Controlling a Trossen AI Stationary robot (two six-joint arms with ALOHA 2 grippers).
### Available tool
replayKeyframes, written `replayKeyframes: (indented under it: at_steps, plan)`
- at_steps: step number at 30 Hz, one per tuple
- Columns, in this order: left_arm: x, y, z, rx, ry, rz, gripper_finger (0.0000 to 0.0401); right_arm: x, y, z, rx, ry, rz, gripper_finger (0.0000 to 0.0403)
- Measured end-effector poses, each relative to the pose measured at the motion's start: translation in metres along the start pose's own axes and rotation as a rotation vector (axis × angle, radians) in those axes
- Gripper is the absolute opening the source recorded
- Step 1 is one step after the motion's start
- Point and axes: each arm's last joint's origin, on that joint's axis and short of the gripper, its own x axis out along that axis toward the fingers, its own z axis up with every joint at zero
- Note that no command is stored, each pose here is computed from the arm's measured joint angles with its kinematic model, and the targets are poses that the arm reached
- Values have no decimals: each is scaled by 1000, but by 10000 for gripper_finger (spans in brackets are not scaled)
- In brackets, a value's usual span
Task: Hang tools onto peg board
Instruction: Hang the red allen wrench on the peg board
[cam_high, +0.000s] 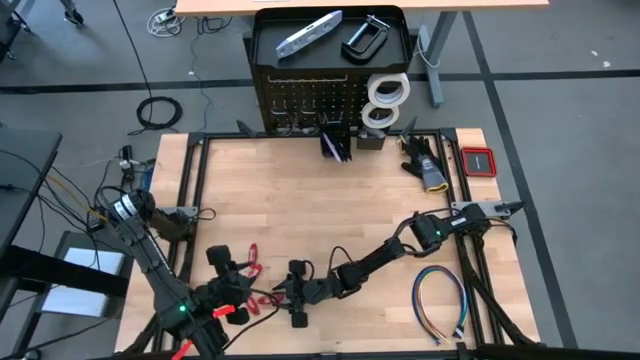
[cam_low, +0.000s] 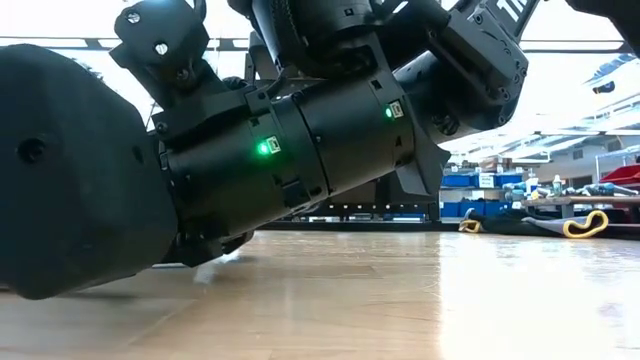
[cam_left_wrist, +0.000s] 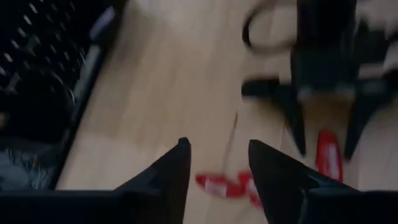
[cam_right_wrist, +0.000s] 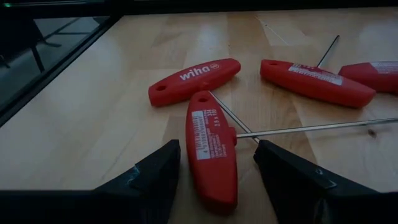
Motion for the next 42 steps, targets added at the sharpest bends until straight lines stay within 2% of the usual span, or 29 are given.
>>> replayKeyframes:
  at_steps: [7, 11, 15, 17, 23, 28, 31, 35, 39, 42]
  plan:
    - [21, -8, -28, 4, 172, -6, 123, 0, -1, 0, -19, 6, 4, 228]
    - [33, -22, -40, 39, 250, -124, 103, 0, -1, -1, -39, 17, 0, 223]
    - [46, -43, -52, 111, 288, -336, 72, 1, -3, -1, -39, 18, -12, 194]
    - [53, -49, -58, 127, 287, -396, 54, 1, -3, -1, -39, 18, -19, 174]
    - [68, -49, -79, 140, 334, -378, 7, 1, -6, -1, -39, 21, -30, 117]
    - [63, -43, -86, 117, 304, -431, 5, 2, -7, -1, -39, 20, -31, 106]
    - [55, -36, -84, 58, 227, -454, 5, -1, -6, 3, -39, 24, -29, 111]
    - [42, -29, -80, -3, 118, -460, 8, -10, -4, 22, -47, 37, -29, 109]
    - [41, -29, -79, -33, 104, -452, 16, -27, 1, 52, -57, 62, -25, 105]
    - [44, -32, -78, -38, 103, -445, 25, -39, 7, 57, -100, 146, -24, 109]
